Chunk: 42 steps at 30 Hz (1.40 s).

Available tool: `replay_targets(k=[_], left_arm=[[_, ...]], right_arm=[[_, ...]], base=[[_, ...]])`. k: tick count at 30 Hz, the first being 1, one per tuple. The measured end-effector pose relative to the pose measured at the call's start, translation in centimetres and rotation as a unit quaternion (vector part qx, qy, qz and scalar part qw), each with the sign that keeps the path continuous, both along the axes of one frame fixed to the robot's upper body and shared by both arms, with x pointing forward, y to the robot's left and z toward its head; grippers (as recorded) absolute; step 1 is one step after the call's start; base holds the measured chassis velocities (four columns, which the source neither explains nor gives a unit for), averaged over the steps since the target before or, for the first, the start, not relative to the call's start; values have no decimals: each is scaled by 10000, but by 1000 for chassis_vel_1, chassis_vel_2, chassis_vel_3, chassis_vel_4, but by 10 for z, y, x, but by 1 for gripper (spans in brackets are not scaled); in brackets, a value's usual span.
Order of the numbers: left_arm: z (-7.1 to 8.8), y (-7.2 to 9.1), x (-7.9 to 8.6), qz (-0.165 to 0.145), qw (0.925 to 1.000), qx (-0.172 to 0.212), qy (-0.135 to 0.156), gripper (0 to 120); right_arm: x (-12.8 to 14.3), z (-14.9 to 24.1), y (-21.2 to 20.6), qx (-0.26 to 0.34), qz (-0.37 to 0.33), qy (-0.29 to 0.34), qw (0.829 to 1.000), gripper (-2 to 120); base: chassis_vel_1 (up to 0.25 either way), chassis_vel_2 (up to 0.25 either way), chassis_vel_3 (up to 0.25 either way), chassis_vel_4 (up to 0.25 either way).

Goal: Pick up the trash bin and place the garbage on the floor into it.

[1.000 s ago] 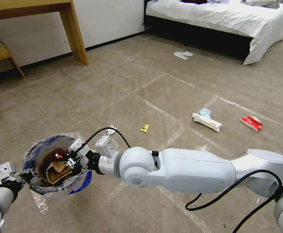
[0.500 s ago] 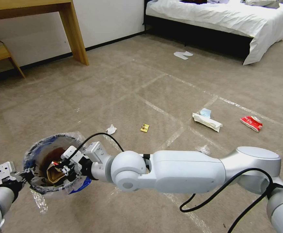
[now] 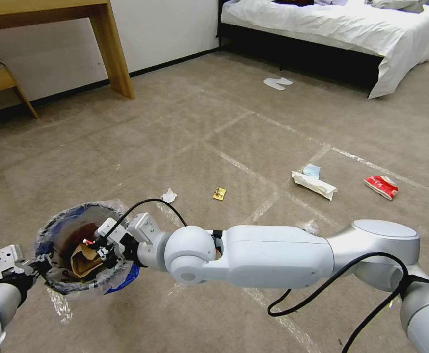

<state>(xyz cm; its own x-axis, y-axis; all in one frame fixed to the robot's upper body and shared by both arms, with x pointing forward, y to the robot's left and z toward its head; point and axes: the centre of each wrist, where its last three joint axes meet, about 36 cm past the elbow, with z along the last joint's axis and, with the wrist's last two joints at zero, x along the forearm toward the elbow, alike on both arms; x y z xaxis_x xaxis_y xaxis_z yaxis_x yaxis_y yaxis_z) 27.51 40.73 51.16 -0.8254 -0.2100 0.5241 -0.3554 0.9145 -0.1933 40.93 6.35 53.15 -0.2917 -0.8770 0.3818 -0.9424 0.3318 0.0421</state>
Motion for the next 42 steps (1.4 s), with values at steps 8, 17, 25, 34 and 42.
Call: replay_targets(k=[8,17,25,34,42], left_arm=[[0,1,0,10,10000,-1,-3,0],[0,2,0,23,10000,-4,0,0],[-1,3,0,40,10000,-5,1,0],[-2,4,0,64,10000,-11,3,0],[-6,7,0,135,9999,14,38,0]], right_arm=[[3,-2,1,-15,-35,-87,10000,40],[5,-5,3,4,-70,-119,9999,73],[5,-6,3,53,-83,-104,9999,99],[6,-5,7,270,-116,-61,9996,100],[21,35,-4,1480,-295,-71,9885,100]], base=[[0,0,0,0],[0,0,0,0],[0,0,0,0],[0,0,0,0],[0,0,0,0]])
